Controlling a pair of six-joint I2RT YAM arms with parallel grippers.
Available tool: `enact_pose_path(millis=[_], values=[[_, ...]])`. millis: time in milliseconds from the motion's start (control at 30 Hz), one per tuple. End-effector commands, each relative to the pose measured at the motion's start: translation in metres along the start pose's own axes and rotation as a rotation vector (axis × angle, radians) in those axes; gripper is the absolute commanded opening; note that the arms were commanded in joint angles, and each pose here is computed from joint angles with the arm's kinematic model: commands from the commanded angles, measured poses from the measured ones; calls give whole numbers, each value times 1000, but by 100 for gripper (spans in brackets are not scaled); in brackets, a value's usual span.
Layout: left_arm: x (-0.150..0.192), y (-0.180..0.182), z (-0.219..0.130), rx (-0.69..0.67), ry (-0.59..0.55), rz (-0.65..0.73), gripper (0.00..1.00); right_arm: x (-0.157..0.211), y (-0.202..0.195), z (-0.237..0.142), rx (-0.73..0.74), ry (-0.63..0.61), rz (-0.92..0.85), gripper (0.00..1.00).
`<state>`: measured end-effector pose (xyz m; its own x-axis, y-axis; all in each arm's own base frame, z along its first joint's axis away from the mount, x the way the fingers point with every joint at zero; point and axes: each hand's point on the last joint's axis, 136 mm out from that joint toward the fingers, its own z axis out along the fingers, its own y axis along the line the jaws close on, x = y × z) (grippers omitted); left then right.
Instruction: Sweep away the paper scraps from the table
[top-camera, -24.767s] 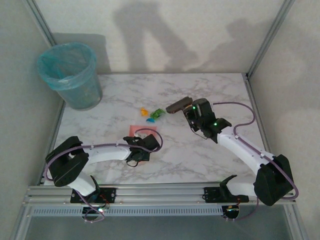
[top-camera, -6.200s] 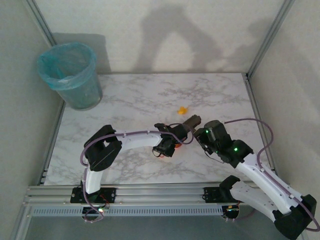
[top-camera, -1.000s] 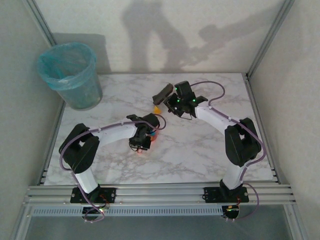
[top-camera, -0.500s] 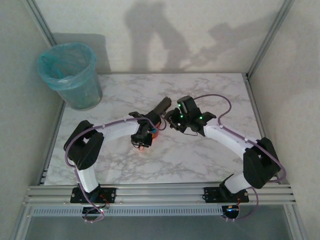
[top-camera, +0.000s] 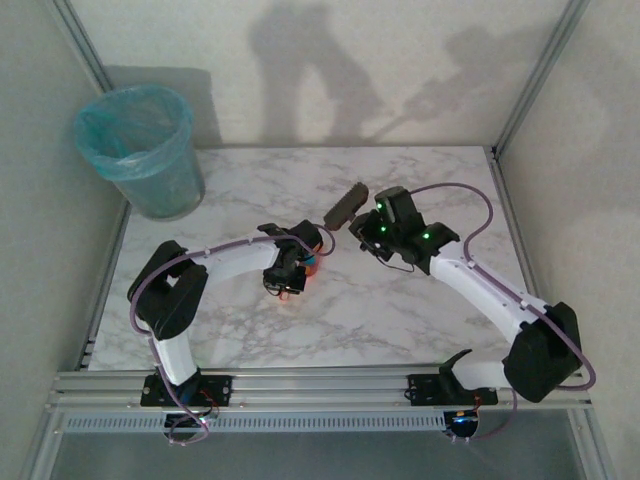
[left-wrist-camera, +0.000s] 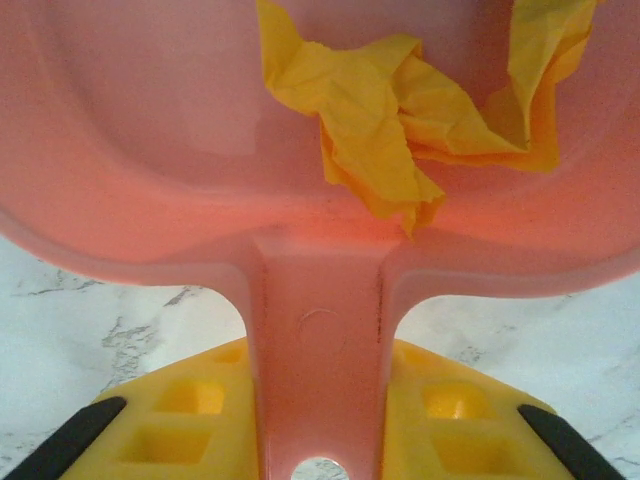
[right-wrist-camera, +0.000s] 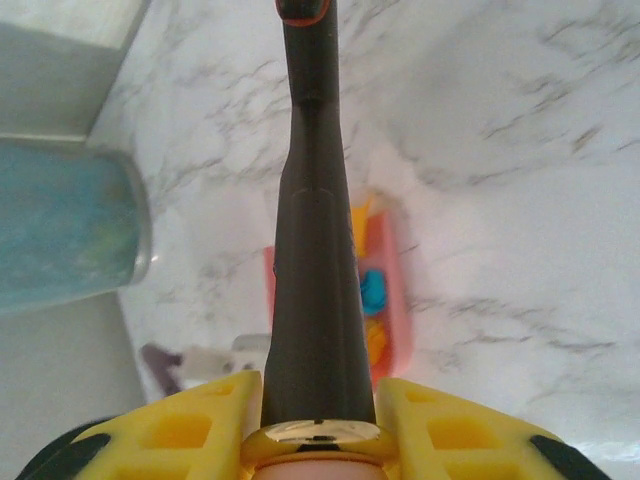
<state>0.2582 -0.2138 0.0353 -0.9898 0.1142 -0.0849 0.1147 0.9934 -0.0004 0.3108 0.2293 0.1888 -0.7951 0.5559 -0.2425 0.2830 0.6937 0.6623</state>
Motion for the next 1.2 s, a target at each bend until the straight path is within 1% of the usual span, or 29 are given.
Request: enact_pose_path(millis=[0, 133, 300, 433, 600, 700, 833, 1033, 1167], values=[[2, -4, 0, 16, 17, 8, 0, -8, 8, 5, 17, -12, -83, 0], [2, -4, 0, 13, 15, 9, 0, 2, 10, 17, 11, 60, -109, 0], [0, -4, -1, 11, 7, 10, 0, 18, 10, 20, -18, 135, -133, 0], [-2, -1, 1, -9, -1, 11, 0, 42, 14, 14, -65, 204, -189, 0], [-7, 0, -2, -18, -26, 10, 0, 58, 9, -2, -85, 221, -229, 0], [-9, -3, -3, -4, -38, 3, 0, 57, 10, -17, -94, 185, -256, 0], [-12, -6, -4, 9, -52, -6, 0, 44, 9, -35, -89, 100, -273, 0], [-16, -9, -3, 25, -73, -17, 0, 22, -5, -54, -37, -43, -270, 0], [-20, -16, -7, 53, -96, -19, 0, 4, -12, -78, -60, -188, -255, 0]])
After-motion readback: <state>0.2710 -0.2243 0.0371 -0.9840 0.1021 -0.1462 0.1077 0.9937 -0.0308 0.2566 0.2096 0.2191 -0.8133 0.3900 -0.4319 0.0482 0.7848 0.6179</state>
